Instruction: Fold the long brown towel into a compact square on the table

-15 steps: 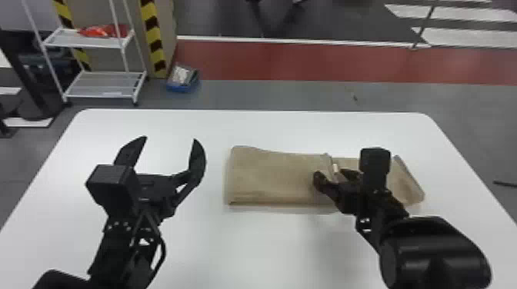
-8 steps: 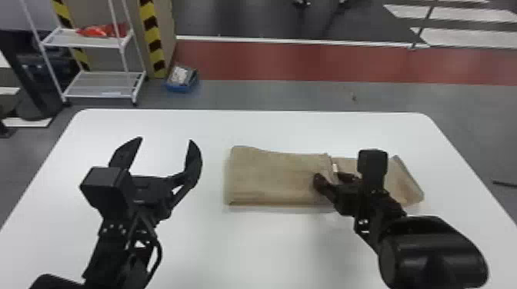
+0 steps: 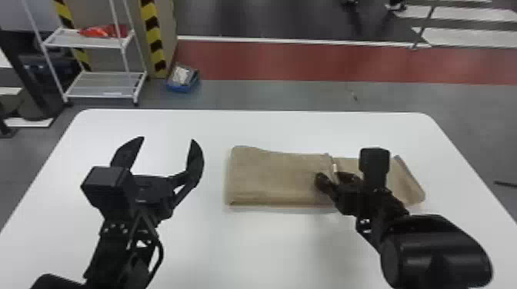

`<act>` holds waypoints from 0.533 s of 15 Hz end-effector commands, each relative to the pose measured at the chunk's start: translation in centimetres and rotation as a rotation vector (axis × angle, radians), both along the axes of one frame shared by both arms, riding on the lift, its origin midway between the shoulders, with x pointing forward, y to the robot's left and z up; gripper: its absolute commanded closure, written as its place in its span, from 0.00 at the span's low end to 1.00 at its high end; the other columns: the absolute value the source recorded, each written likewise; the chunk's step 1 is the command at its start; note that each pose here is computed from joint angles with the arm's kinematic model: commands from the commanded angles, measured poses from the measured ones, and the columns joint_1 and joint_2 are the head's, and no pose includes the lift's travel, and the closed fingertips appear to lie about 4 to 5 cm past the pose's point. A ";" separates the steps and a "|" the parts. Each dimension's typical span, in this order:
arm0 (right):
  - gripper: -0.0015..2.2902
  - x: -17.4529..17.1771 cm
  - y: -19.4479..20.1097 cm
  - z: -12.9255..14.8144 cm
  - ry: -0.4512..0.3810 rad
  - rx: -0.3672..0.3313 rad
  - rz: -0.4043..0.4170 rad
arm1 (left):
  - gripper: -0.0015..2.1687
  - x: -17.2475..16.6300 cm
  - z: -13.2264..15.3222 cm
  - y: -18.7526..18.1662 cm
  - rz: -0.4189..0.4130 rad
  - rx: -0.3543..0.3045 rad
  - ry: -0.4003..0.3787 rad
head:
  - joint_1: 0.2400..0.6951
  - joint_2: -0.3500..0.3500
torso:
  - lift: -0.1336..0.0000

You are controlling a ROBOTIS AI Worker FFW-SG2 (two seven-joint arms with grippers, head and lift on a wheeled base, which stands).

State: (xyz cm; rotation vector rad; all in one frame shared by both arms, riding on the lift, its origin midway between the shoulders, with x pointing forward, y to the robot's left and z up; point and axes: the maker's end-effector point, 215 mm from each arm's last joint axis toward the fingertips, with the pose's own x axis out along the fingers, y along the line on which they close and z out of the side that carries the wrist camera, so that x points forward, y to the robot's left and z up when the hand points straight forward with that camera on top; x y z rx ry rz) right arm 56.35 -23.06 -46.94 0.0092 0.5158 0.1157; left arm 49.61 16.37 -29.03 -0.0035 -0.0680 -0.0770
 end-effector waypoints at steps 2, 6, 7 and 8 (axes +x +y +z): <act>0.28 0.0 0.1 0.0 0.001 0.002 0.001 | 0.02 0.0 0.1 0.1 0.001 0.000 -0.001 | 1.00 0.40 | 0.13; 0.39 -0.1 0.3 0.2 -0.004 0.003 0.006 | 0.02 -0.2 -0.1 0.3 0.007 0.001 0.003 | 1.00 0.40 | 0.13; 0.41 -0.1 0.4 0.2 -0.005 0.003 0.007 | 0.02 -0.2 0.0 0.4 0.008 0.000 0.001 | 1.00 0.41 | 0.13; 0.41 -0.1 0.4 0.2 -0.005 0.004 0.008 | 0.02 -0.2 0.1 0.3 0.006 -0.002 -0.001 | 1.00 0.41 | 0.13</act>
